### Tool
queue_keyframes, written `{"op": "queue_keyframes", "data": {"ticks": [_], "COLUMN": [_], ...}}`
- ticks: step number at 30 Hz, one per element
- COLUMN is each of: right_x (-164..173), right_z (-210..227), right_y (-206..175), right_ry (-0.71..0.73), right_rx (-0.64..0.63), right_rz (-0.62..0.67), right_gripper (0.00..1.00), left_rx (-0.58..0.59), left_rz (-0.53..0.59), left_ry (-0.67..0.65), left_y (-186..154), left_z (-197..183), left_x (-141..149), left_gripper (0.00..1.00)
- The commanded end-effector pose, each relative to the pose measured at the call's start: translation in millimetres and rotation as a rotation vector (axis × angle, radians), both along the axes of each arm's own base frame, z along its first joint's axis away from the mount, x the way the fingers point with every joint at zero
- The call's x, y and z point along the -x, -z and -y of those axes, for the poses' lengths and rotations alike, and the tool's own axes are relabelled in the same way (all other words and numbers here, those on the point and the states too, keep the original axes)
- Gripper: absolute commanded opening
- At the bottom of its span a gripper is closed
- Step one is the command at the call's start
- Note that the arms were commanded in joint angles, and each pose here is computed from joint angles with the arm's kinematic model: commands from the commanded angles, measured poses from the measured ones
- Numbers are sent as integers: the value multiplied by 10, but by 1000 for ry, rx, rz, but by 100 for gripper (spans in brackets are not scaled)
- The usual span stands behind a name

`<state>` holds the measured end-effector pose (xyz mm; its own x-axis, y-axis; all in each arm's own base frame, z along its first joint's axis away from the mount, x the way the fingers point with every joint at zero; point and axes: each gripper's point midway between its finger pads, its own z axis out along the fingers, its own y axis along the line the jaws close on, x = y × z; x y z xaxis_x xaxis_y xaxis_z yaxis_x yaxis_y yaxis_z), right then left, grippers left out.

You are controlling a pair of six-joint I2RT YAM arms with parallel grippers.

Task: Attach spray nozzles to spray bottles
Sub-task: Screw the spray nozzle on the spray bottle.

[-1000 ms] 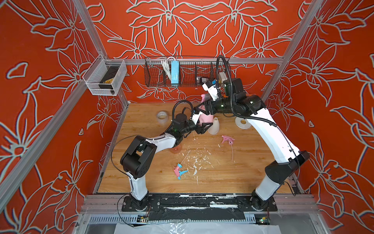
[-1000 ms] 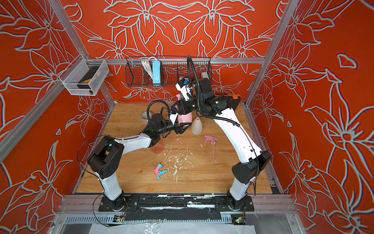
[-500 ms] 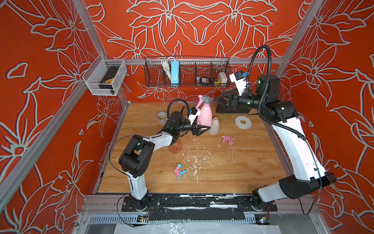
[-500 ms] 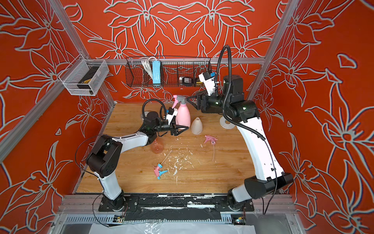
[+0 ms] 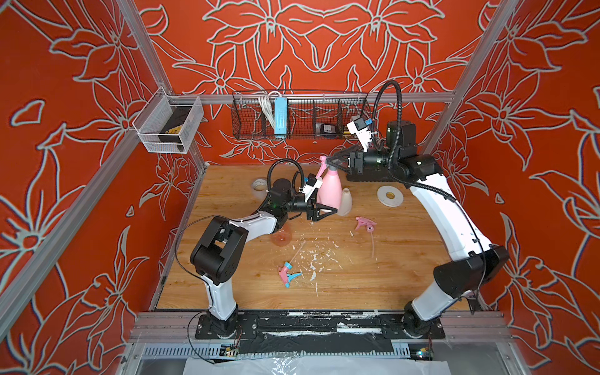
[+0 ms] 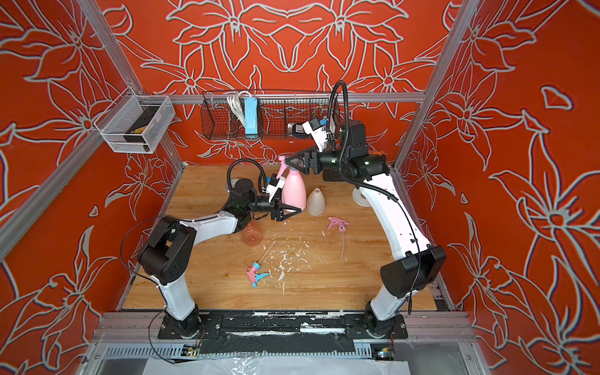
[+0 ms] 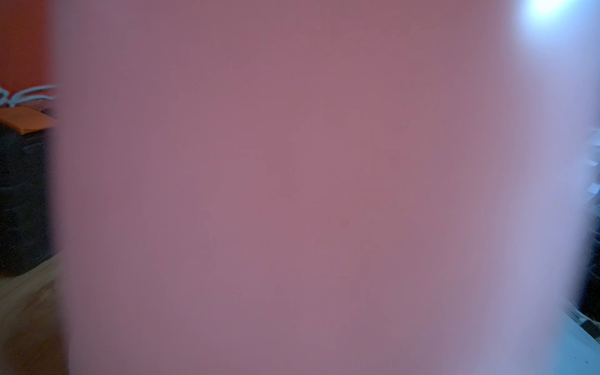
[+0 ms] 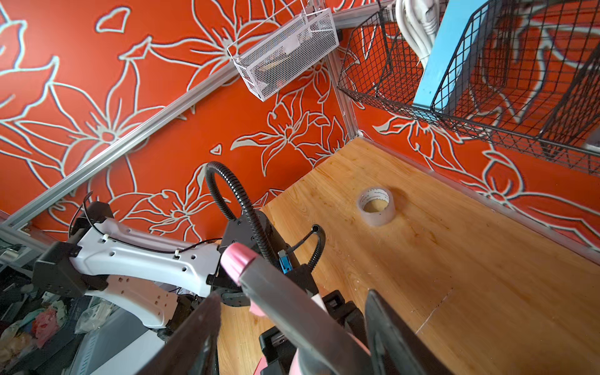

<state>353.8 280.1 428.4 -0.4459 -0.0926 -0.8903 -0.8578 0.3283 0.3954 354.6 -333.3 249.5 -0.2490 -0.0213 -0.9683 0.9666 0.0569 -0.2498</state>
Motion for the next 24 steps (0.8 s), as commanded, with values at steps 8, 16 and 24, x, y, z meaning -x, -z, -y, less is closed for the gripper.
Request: {"op": "queue_keyframes", "data": {"ticks": [8,16,24], "right_x": [64,51,1], "right_z": [-50,-27,102], "right_y": [146,204,191], "right_ry": [-9,-9,38], "right_rx": [35,57,72], "right_rz": [-25,-22,-12], "right_gripper": [78,97,97], "left_rx": [49,50,54], "left_rz": [99,98,98], "left_ry": [34,47,54], "left_y": [-352,-362,-386], "left_z": [1,2,4], "left_x": [84,105,111], "left_gripper": [43,43,42]}}
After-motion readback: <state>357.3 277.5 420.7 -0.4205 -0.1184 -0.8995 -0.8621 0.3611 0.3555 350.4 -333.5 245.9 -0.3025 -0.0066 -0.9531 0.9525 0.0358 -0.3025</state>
